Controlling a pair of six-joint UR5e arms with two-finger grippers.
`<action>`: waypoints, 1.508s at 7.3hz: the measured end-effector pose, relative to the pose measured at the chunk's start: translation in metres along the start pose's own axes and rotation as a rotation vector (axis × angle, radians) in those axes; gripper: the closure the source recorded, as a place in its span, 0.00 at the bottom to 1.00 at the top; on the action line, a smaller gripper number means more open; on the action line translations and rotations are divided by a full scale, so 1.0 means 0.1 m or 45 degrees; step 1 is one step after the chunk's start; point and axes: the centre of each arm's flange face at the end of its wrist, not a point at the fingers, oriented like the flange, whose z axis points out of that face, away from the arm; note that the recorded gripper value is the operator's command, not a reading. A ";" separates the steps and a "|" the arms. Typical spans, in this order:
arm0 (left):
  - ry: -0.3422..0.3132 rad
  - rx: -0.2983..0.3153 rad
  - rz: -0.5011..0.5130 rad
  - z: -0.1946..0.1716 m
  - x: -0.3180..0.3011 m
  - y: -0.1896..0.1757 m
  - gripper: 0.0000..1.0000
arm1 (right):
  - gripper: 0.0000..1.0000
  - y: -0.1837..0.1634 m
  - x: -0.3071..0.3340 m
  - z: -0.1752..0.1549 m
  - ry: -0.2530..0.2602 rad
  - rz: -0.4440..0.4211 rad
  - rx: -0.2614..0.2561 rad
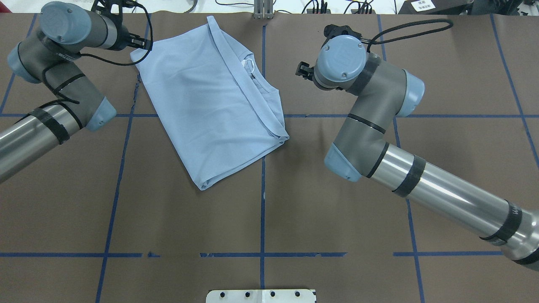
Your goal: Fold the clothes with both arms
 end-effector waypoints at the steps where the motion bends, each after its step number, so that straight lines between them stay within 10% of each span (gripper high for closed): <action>1: 0.040 0.011 0.001 -0.16 0.00 0.07 0.00 | 0.16 0.12 -0.29 0.09 -0.027 0.040 -0.007; 5: 0.097 -0.001 -0.046 -0.27 0.13 0.22 0.00 | 0.45 0.62 -0.90 0.48 -0.027 0.039 0.006; 11: 0.100 -0.018 -0.064 -0.22 0.18 0.28 0.00 | 0.50 0.85 -0.81 0.66 0.019 -0.034 0.002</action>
